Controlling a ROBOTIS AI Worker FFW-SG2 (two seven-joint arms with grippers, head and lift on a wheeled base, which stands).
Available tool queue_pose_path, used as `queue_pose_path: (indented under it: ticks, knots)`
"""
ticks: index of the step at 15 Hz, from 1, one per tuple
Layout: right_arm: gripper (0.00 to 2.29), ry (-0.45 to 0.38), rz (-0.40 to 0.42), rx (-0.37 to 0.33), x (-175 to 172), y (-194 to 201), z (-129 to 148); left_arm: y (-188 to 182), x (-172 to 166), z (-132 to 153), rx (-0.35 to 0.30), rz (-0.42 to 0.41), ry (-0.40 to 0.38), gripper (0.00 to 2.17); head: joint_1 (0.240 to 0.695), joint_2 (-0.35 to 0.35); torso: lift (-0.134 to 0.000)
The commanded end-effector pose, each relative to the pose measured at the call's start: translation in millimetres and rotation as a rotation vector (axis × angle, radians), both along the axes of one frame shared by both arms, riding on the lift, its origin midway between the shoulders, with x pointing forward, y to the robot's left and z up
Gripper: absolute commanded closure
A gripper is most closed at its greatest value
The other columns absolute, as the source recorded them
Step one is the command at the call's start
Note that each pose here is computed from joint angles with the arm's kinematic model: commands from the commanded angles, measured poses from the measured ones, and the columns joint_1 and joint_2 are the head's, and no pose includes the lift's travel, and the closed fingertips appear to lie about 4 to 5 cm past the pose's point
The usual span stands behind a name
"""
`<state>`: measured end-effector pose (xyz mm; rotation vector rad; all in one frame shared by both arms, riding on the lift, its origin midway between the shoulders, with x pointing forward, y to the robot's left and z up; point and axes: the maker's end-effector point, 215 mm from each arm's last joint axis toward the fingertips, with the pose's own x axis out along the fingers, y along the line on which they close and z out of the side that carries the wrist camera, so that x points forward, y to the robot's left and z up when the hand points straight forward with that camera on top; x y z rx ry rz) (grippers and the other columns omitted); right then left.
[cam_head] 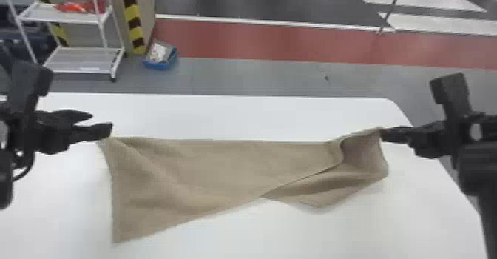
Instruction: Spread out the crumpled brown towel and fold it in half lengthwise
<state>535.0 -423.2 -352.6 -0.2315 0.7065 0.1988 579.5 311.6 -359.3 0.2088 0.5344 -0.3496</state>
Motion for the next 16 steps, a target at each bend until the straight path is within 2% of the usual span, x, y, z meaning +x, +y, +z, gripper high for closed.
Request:
queue_pose_path:
  ticks: [1,3,4,5,8,10,11,12,13,16]
  knots:
    - [1.63,-0.001,0.001,0.007,0,2,-1,24,-12,24,-0.042,0.032,-0.091,0.06,0.695,-0.111,-0.124]
    - [1.63,0.006,0.005,0.009,-4,5,-6,44,-37,33,-0.029,0.043,-0.129,0.09,0.695,-0.094,-0.124]
    - [1.63,0.012,0.008,0.005,-8,6,-9,45,-56,32,-0.006,0.015,-0.16,0.19,0.695,-0.086,-0.124]
    - [1.63,0.003,0.013,0.0,-8,9,-5,43,-76,25,0.012,0.004,-0.15,0.22,0.695,-0.077,-0.124]
    - [1.63,-0.01,0.028,-0.035,-23,21,-4,4,-138,-1,0.041,-0.125,-0.136,0.26,0.695,-0.069,-0.124]
    - [1.63,-0.02,0.046,-0.107,-35,22,-4,-21,-164,-21,0.035,-0.193,-0.116,0.26,0.695,-0.09,-0.124]
    - [1.63,-0.025,0.054,-0.169,-38,18,-6,-29,-174,-29,0.025,-0.208,-0.101,0.26,0.695,-0.102,-0.124]
    - [1.63,-0.011,0.041,-0.182,-42,14,-10,-36,-181,-35,0.011,-0.219,-0.084,0.26,0.695,-0.115,-0.124]
    - [1.63,0.032,0.013,-0.136,-50,13,-20,-44,-185,-36,0.0,-0.233,-0.079,0.27,0.695,-0.145,-0.124]
    - [1.63,0.098,-0.065,-0.014,-62,30,-21,-65,-196,-37,-0.026,-0.284,-0.064,0.27,0.695,-0.178,-0.124]
